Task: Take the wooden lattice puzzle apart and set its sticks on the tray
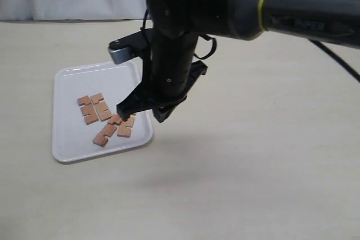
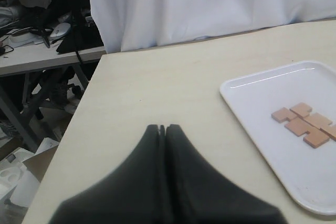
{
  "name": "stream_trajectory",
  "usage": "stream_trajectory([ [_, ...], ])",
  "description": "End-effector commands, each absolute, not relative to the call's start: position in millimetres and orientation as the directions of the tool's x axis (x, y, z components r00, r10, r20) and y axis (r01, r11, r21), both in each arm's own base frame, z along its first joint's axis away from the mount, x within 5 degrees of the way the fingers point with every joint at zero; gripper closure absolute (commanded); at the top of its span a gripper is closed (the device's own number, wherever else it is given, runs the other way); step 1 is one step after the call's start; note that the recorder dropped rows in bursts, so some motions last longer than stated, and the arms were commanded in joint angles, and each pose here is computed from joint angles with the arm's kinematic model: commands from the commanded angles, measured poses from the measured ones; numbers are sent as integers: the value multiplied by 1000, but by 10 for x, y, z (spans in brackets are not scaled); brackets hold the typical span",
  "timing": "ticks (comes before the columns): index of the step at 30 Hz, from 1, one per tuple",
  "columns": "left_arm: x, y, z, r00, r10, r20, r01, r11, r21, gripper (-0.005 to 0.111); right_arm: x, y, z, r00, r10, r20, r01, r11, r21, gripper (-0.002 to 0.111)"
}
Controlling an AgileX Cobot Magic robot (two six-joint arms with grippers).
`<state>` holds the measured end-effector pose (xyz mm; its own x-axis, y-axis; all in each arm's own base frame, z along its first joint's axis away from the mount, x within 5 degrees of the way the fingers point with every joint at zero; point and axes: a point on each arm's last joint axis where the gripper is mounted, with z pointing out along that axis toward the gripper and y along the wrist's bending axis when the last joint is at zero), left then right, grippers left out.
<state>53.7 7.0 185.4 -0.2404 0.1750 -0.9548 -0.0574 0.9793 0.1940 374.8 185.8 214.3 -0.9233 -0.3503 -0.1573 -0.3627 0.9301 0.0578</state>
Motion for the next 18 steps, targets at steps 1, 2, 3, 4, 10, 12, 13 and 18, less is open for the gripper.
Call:
stream_trajectory([
  [1,540,68,1858,-228,174,-958,-57,980,192,107,3692,1480,2286,-941,-290,-174,-302,952,48,102],
  [2,540,68,1858,-228,174,-958,-57,980,192,107,3668,1379,2312,-947,-269,-178,-281,958,48,102],
  [3,540,68,1858,-228,174,-958,-57,980,192,107,3641,1273,2335,-952,-246,-183,-259,965,48,102],
  [4,540,66,1858,-228,170,-959,-56,981,187,107,3606,1185,2336,-958,-226,-177,-238,970,48,102],
  [10,540,67,1858,-228,171,-959,-56,981,188,107,3308,419,2420,-983,-68,-169,-70,997,10,102],
  [12,540,67,1858,-228,171,-959,-56,981,188,107,3172,135,2478,-983,3,-185,4,1000,-3,102],
  [13,540,67,1858,-228,171,-959,-56,981,188,107,3096,4,2506,-980,40,-196,43,999,-7,102],
  [18,540,67,1858,-228,171,-959,-56,981,188,107,2728,-492,2659,-929,188,-319,206,978,-23,102],
])
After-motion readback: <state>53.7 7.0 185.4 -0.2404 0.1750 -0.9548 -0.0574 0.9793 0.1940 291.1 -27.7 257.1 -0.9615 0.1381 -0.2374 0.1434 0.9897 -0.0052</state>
